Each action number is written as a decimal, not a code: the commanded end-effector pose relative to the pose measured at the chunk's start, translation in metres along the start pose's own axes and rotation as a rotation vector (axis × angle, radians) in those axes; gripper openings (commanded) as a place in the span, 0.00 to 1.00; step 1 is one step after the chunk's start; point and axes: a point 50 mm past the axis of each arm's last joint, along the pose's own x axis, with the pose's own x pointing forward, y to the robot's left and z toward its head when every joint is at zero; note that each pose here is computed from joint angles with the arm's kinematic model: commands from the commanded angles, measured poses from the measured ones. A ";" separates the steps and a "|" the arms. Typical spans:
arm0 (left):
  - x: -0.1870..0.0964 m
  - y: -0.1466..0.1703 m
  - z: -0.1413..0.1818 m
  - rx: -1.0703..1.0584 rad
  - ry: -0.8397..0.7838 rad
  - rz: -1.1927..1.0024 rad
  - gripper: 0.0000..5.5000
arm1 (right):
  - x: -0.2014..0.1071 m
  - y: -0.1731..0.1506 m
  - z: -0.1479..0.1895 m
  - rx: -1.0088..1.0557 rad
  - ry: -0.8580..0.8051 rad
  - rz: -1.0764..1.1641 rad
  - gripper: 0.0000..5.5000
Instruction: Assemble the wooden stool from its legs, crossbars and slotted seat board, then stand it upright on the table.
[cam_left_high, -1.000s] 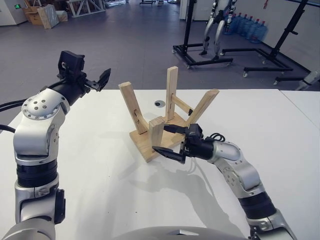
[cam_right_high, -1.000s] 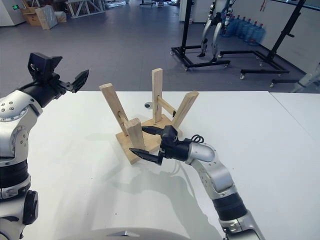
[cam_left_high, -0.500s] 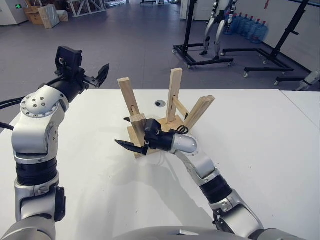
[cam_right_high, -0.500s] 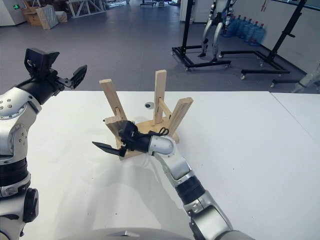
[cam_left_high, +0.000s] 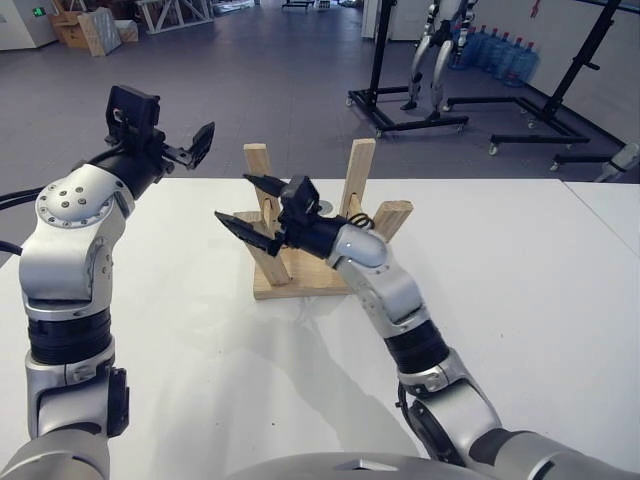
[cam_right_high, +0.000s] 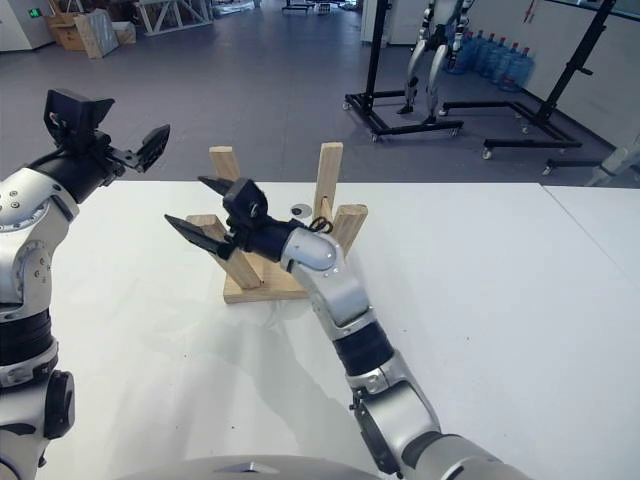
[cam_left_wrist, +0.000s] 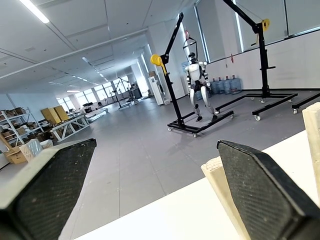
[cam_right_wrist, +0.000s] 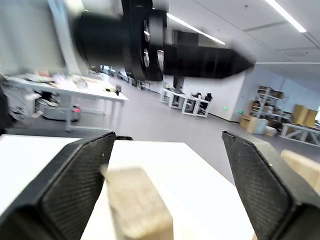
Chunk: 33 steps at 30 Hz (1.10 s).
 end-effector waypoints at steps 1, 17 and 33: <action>0.002 0.006 0.007 0.028 -0.021 0.020 0.81 | -0.001 -0.001 0.036 0.064 -0.031 0.040 0.71; -0.101 0.046 -0.007 -0.452 0.075 -0.718 0.81 | -0.251 -0.172 0.147 -0.088 0.340 -0.701 0.71; -0.051 -0.016 -0.081 -0.639 0.158 -1.025 0.81 | -0.215 -0.099 0.003 0.390 0.280 0.173 0.71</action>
